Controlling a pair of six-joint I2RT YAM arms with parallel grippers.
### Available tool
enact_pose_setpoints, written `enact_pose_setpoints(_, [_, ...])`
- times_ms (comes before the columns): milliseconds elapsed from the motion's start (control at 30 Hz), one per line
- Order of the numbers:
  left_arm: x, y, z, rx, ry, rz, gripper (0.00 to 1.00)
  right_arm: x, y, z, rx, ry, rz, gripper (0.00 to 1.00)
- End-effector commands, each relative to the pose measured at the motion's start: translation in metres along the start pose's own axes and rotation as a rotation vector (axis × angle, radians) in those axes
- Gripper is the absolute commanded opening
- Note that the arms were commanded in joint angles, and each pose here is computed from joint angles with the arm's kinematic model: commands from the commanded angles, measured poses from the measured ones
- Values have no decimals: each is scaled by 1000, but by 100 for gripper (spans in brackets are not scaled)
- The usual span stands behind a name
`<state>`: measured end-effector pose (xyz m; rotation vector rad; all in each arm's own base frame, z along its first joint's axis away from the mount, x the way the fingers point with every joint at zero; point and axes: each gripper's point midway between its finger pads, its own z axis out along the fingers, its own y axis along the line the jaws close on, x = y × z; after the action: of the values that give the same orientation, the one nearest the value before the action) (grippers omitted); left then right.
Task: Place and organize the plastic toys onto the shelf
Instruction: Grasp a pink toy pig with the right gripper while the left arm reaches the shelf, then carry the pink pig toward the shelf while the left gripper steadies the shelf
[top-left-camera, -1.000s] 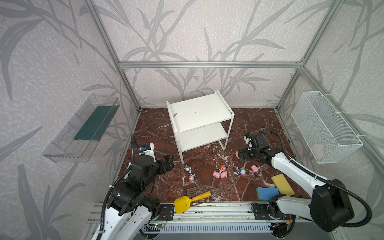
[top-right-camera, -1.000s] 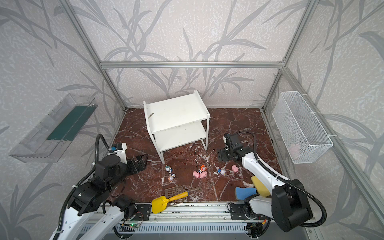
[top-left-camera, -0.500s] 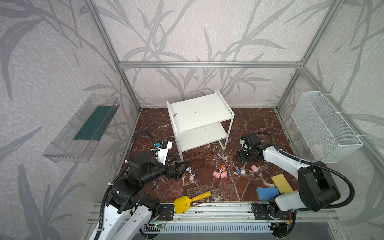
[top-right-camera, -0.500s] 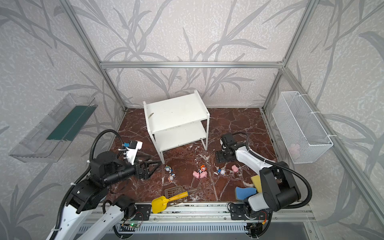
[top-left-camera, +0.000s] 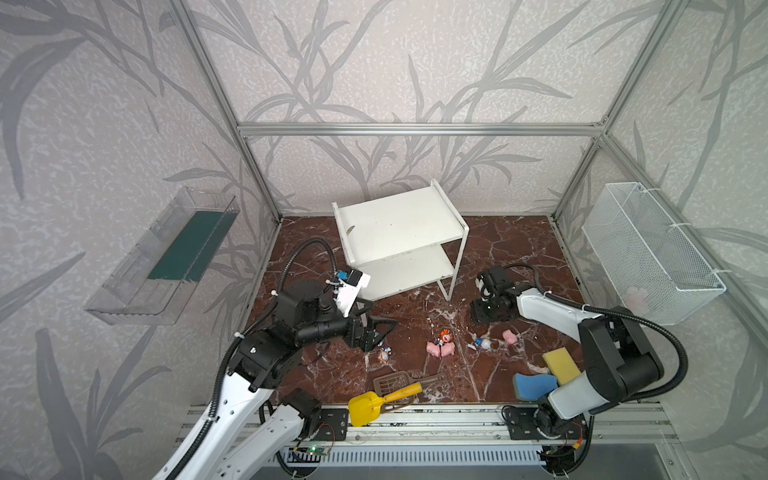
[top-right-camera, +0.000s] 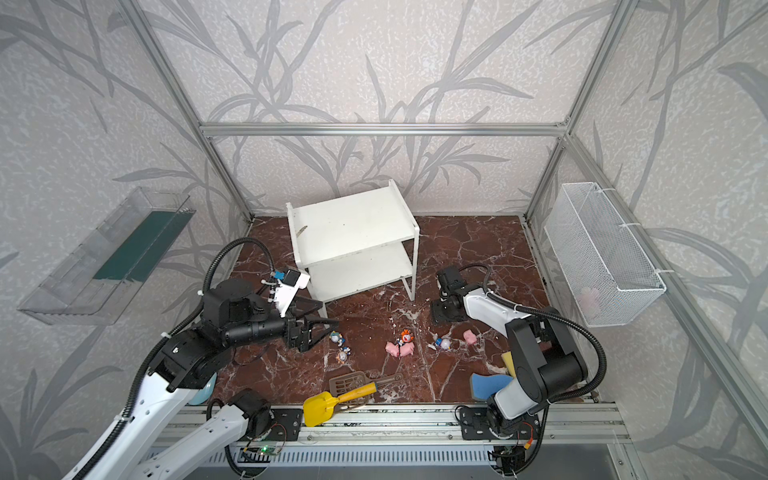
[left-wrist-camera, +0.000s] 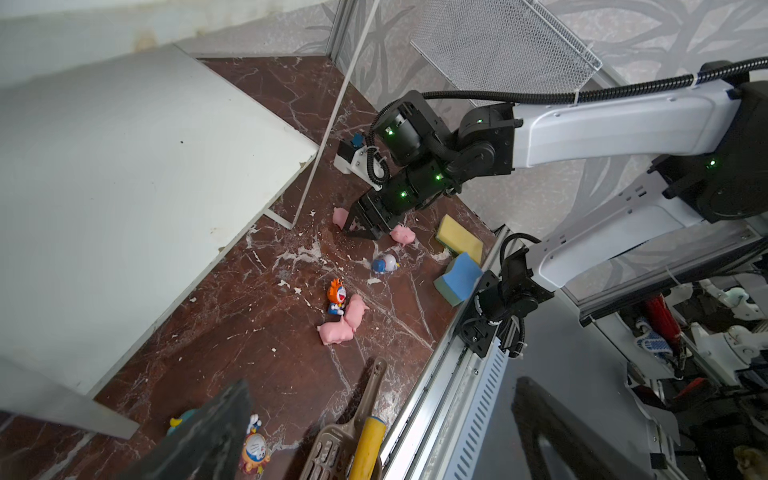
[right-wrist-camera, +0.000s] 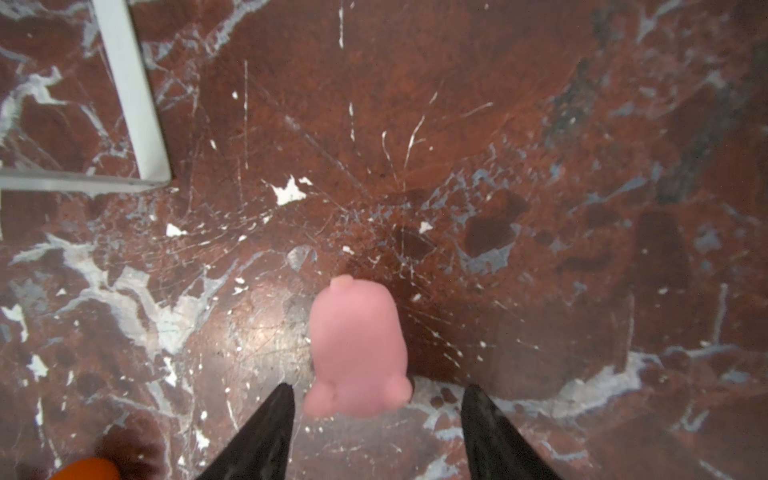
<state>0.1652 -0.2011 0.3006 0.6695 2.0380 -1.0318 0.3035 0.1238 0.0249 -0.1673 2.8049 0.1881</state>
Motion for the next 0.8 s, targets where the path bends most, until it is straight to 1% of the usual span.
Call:
enact_pose_setpoints(0, [-2, -7, 0, -12, 35, 99, 99, -16, 4, 0, -1, -36, 1, 61])
enact_pose_setpoints(233, [7, -4, 14, -82, 129, 192, 99, -20, 7, 4, -3, -29, -3, 52])
enact_pose_setpoints(500, [20, -6, 38, -120, 206, 282, 99, -20, 4, -6, 8, -44, -22, 40])
enact_pose_setpoints(667, [23, -4, 49, -144, 201, 319, 99, -21, 6, -17, -2, -68, -43, 31])
enact_pose_setpoints(767, [25, -2, 53, -151, 180, 325, 99, -21, 7, -27, -12, -79, -51, 29])
